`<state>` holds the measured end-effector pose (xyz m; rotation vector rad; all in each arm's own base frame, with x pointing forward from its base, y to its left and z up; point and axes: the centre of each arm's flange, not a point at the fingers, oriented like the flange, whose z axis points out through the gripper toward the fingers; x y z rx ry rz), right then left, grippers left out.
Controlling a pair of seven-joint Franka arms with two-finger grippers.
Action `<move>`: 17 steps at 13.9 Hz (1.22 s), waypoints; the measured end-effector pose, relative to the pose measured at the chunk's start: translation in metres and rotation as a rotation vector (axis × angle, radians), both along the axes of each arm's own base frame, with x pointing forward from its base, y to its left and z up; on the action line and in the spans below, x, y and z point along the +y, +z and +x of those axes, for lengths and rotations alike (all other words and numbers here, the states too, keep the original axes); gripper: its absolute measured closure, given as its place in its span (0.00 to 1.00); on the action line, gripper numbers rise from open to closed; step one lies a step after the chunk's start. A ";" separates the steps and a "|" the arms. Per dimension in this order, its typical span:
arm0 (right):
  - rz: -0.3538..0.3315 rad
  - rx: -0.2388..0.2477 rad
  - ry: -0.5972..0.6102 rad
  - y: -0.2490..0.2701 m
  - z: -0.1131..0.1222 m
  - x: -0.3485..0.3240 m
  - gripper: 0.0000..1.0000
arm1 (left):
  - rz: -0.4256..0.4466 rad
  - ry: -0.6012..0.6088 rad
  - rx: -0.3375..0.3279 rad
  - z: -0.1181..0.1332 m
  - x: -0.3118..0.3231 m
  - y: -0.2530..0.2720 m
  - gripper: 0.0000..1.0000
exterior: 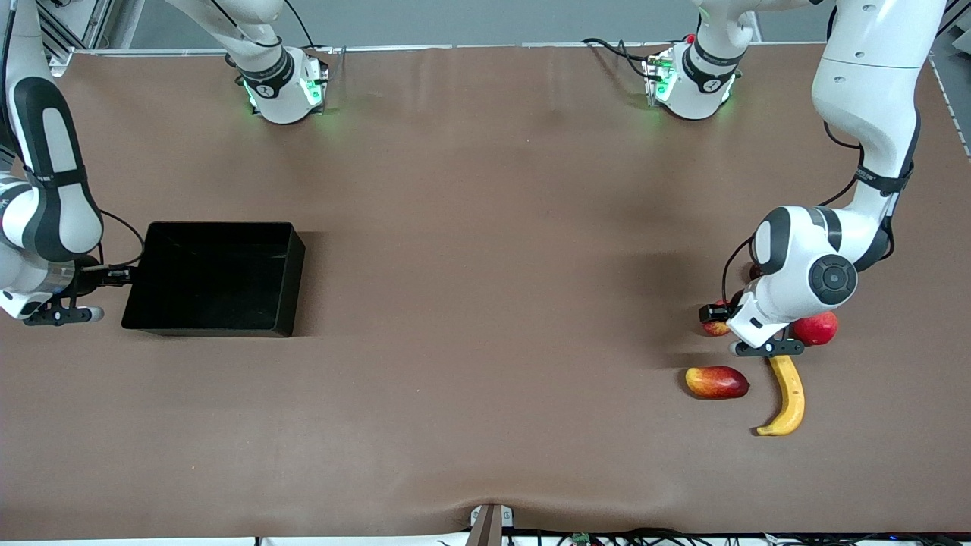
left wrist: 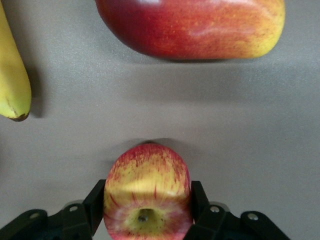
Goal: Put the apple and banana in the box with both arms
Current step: 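Carry the apple with the left gripper while the right gripper pushes the box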
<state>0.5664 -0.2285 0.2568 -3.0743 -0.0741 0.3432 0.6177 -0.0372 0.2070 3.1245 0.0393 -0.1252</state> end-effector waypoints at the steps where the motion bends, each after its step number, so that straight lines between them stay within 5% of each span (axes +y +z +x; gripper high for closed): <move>1: 0.001 0.003 -0.008 -0.009 -0.003 -0.005 0.41 | 0.000 0.000 0.000 0.000 0.000 0.000 0.33; 6: 0.032 0.036 -0.013 -0.025 -0.006 0.000 0.96 | 0.001 0.000 -0.035 0.010 0.000 0.030 0.33; 11: 0.049 0.178 -0.035 0.039 0.029 0.076 0.95 | 0.010 -0.002 -0.043 0.027 -0.001 0.135 0.33; 17: 0.065 0.202 -0.050 0.087 0.054 0.254 0.95 | 0.002 -0.031 -0.063 0.037 -0.020 0.213 0.33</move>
